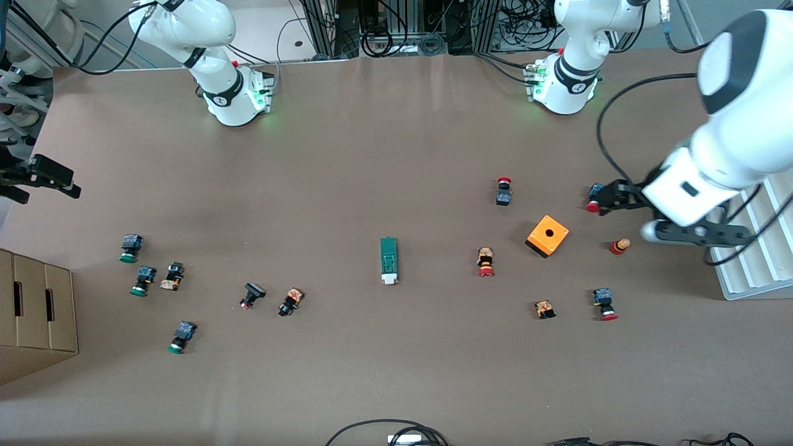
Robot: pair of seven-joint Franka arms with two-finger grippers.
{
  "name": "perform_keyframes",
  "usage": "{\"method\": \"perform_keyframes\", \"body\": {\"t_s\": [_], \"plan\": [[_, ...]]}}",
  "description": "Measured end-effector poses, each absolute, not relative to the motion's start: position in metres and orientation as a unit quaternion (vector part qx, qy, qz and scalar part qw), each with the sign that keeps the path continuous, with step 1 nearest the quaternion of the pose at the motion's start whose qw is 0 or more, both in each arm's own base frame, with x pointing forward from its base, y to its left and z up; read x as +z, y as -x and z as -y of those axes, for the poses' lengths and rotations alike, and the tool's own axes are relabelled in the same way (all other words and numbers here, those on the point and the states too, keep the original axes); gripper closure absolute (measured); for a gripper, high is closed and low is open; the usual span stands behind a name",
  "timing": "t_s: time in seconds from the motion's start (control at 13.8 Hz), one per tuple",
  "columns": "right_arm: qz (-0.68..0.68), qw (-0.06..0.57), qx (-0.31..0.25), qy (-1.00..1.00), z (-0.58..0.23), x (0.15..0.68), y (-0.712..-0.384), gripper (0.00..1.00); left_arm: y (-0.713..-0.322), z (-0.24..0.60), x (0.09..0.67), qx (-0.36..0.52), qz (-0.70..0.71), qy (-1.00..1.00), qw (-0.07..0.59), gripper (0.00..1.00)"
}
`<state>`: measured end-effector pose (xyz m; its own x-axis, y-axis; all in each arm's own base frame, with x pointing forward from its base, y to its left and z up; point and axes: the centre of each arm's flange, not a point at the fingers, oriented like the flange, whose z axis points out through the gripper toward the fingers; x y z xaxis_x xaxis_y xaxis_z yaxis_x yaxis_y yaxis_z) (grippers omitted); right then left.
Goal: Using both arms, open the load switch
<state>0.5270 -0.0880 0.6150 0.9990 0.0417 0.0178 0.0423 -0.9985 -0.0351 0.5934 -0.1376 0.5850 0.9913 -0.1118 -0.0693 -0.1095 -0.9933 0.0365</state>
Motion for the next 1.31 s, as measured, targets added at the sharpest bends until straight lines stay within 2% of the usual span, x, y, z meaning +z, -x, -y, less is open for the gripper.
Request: {"method": "perform_keyframes", "body": {"t_s": [0.29, 0.51, 0.73, 0.87, 1.31], "plan": [[0.021, 0.018, -0.008, 1.000, 0.088, 0.615, -0.527, 0.00, -0.590, 0.153, 0.590, -0.026, 0.071, -0.997, 0.015, 0.00], [0.021, 0.018, -0.008, 1.000, 0.088, 0.615, -0.527, 0.00, -0.577, 0.196, 0.597, -0.005, 0.119, -0.992, -0.036, 0.00], [0.021, 0.018, -0.008, 1.000, 0.088, 0.615, -0.527, 0.00, -0.540, 0.282, 0.597, 0.021, 0.196, -0.974, -0.109, 0.00], [0.021, 0.018, -0.008, 1.000, 0.088, 0.615, -0.527, 0.00, -0.515, 0.325, 0.590, 0.034, 0.203, -0.969, -0.135, 0.00], [0.021, 0.018, -0.008, 1.000, 0.088, 0.615, -0.527, 0.00, -0.434, 0.443, 0.537, 0.142, 0.085, -0.976, -0.143, 0.00]]}}
